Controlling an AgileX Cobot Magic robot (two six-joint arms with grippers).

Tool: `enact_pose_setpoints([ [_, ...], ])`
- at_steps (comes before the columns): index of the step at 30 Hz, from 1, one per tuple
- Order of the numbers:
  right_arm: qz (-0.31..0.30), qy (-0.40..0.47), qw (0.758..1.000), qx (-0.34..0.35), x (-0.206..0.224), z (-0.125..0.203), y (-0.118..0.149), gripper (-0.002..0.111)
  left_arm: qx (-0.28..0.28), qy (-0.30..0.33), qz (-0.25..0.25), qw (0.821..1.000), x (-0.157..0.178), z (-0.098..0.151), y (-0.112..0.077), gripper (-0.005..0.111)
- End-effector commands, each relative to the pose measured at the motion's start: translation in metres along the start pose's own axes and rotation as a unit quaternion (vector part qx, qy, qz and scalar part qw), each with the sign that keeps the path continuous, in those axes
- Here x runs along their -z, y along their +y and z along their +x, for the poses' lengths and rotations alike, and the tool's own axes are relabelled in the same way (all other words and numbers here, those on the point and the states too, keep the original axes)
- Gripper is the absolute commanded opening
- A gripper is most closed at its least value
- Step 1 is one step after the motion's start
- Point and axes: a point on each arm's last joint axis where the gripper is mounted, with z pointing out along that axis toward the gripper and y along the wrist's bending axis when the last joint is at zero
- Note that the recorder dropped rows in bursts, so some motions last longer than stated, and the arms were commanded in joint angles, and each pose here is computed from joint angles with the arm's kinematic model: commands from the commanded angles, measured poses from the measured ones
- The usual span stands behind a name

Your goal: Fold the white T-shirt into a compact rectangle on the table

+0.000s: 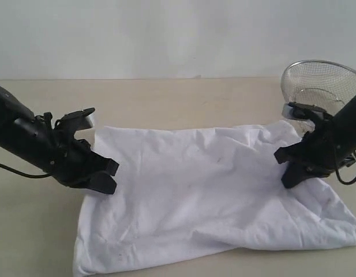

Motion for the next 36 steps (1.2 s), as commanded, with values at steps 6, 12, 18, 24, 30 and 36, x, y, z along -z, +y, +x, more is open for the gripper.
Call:
enact_pose_setpoints([
  [6,-0.048,-0.006,0.998,0.044,0.037,-0.011,0.039,0.000,0.010,-0.002,0.012,1.000,0.000,-0.002,-0.004,0.005],
  [12,-0.062,-0.026,0.990,0.120,0.052,-0.018,0.102,0.000,0.009,-0.002,0.011,1.000,0.000,-0.002,-0.003,0.005],
  [18,-0.078,-0.040,0.984,0.154,0.059,-0.027,0.158,0.000,0.009,-0.001,0.011,1.000,0.000,-0.002,-0.004,0.005],
  [24,-0.088,-0.050,0.977,0.190,0.057,-0.028,0.202,0.000,0.009,-0.001,0.011,1.000,0.000,-0.002,-0.004,0.005],
  [30,-0.073,-0.074,0.969,0.225,0.050,-0.026,0.233,0.000,0.002,0.012,0.023,1.000,0.000,0.001,-0.006,0.005],
  [36,-0.066,-0.043,0.970,0.231,0.017,-0.025,0.238,0.000,-0.022,0.008,0.035,0.999,0.015,-0.001,-0.016,0.005],
])
